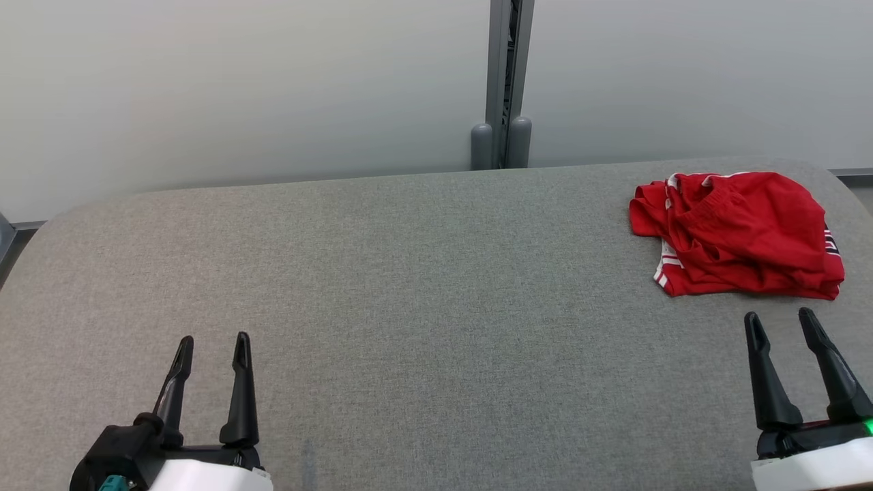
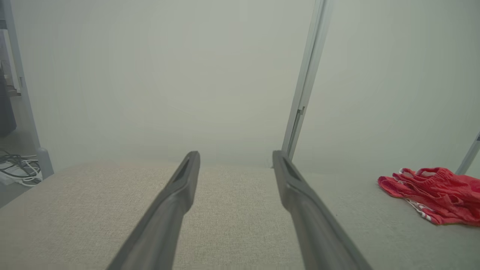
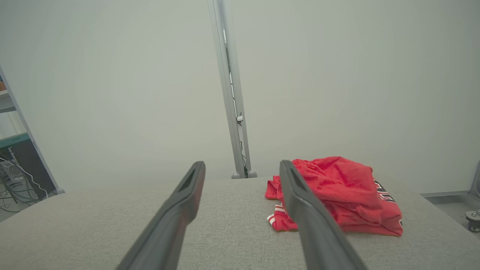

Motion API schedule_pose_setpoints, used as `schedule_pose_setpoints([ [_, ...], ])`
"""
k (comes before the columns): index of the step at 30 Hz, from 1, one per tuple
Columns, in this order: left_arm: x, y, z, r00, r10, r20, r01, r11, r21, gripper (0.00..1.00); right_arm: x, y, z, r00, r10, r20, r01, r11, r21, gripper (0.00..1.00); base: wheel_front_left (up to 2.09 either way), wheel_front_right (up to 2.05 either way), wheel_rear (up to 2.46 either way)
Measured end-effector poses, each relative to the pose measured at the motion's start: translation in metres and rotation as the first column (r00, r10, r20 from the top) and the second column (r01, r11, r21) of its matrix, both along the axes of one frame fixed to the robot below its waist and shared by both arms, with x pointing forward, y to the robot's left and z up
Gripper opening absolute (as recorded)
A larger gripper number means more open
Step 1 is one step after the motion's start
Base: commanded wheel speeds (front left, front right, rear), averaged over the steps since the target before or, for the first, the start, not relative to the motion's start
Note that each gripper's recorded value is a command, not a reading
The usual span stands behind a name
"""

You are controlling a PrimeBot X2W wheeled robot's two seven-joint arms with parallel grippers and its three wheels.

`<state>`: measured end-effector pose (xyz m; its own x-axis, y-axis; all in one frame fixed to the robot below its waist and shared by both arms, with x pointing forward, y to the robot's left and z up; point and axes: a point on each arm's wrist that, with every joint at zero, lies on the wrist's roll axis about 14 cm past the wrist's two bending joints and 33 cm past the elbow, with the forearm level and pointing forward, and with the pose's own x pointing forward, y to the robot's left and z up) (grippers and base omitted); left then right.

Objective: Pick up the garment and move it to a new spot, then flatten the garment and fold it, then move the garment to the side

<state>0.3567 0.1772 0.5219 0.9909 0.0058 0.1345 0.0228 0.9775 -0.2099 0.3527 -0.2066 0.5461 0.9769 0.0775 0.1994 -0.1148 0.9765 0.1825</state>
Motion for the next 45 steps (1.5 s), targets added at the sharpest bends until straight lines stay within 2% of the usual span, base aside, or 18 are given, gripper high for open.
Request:
schedule_pose_setpoints([
  [11,-0.008,-0.004,-0.017,0.999,-0.006,-0.053,0.006,1.0,-0.004,1.0,0.002,0.016,0.003,1.0,0.029,0.013,-0.029,1.0,0.0,1.0,0.0,0.0,0.0],
  [45,-0.009,-0.005,-0.021,0.998,-0.008,-0.065,0.009,1.0,0.009,1.0,0.006,0.014,0.003,1.0,0.02,0.014,-0.02,1.0,0.0,1.0,0.0,0.0,0.0],
])
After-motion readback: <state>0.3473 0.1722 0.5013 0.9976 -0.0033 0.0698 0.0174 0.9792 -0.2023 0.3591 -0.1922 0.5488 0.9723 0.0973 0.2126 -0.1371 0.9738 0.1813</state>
